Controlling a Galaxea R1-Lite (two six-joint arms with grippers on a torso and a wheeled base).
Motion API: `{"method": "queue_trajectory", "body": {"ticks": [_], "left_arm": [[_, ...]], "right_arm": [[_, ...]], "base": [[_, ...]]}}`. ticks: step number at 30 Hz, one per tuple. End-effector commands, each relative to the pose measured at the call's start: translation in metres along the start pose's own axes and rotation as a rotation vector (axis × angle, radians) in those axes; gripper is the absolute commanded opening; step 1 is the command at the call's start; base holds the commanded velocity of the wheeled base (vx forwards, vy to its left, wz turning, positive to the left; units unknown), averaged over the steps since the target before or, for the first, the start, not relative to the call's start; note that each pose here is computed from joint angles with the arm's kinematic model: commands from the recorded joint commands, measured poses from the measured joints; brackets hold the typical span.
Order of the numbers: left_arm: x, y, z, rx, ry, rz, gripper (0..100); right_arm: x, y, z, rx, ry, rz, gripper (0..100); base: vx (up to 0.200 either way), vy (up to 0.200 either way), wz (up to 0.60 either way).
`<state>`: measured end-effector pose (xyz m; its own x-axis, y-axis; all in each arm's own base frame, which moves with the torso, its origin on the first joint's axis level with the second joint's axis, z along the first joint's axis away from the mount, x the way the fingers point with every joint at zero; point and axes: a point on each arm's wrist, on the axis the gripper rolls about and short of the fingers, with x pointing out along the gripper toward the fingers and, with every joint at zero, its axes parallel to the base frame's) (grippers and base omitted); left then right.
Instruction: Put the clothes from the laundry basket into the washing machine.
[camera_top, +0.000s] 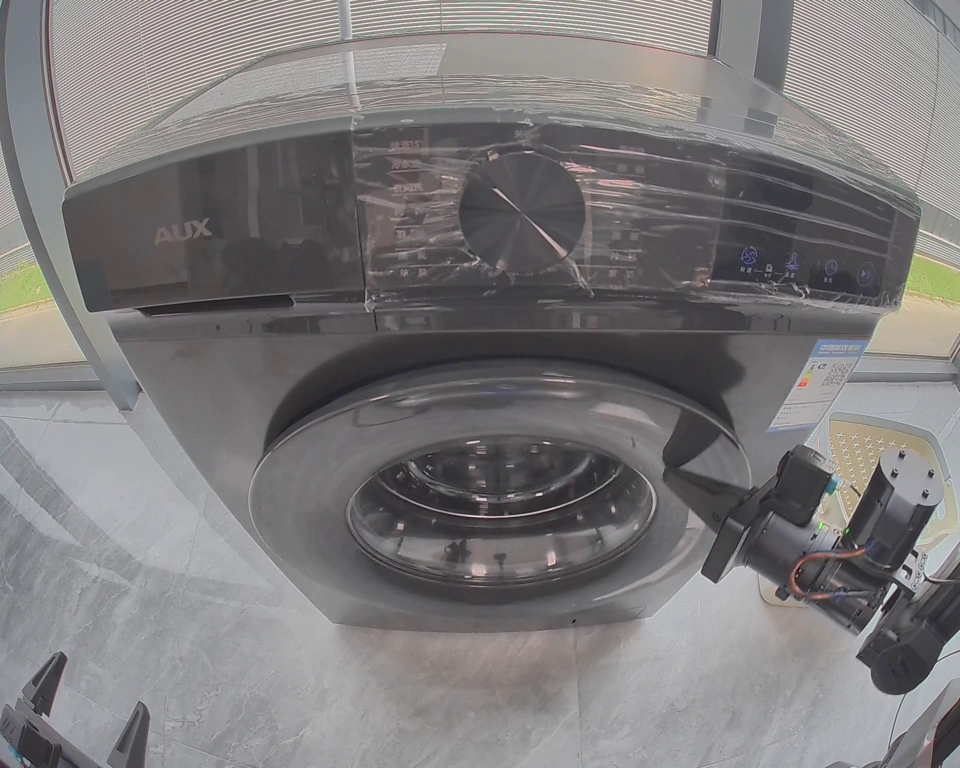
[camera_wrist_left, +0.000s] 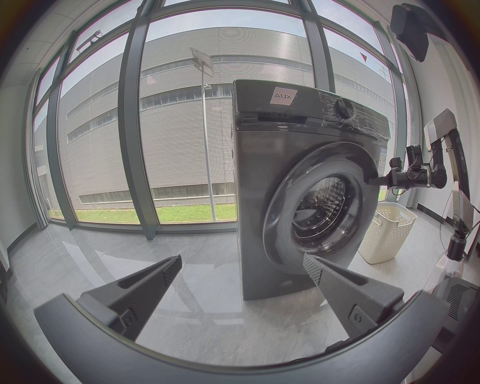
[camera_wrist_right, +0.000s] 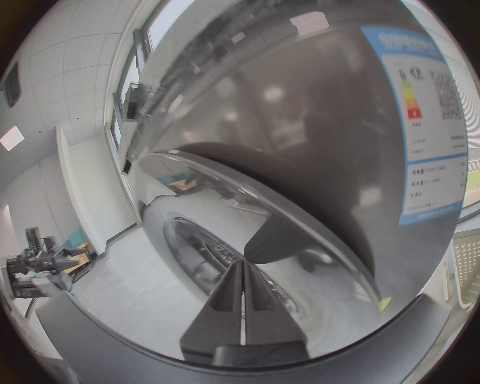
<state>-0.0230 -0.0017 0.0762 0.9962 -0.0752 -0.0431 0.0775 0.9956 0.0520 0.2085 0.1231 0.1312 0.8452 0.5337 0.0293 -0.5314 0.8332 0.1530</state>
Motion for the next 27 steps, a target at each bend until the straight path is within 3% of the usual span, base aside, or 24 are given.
{"method": "queue_trajectory", "body": {"ticks": [1,10,12,17,24,25,27], "left_arm": [[0.0,0.0,-0.005,0.0,0.001,0.0,100],[0.0,0.0,-0.005,0.0,0.001,0.0,100],[0.0,0.0,-0.005,0.0,0.001,0.0,100],[0.0,0.0,-0.005,0.0,0.001,0.0,100],[0.0,0.0,-0.005,0.003,0.001,0.0,100],[0.0,0.0,-0.005,0.003,0.001,0.0,100],[0.0,0.0,-0.005,0.0,0.001,0.0,100]], "right_arm": [[0.004,-0.009,0.01,-0.004,-0.069,-0.064,0],[0.0,-0.005,0.005,-0.006,-0.043,-0.048,0],[-0.009,-0.002,-0.002,-0.009,-0.001,-0.031,0],[-0.042,0.018,-0.006,-0.013,0.042,0.097,0],[-0.075,0.021,0.002,-0.003,0.014,0.12,0],[-0.076,0.021,0.003,-0.003,0.011,0.121,100],[-0.084,0.022,0.01,-0.005,-0.017,0.125,100]], "base": [[0.0,0.0,0.0],[0.0,0.0,0.0],[0.0,0.0,0.0],[0.0,0.0,0.0],[0.0,0.0,0.0],[0.0,0.0,0.0],[0.0,0.0,0.0]]}}
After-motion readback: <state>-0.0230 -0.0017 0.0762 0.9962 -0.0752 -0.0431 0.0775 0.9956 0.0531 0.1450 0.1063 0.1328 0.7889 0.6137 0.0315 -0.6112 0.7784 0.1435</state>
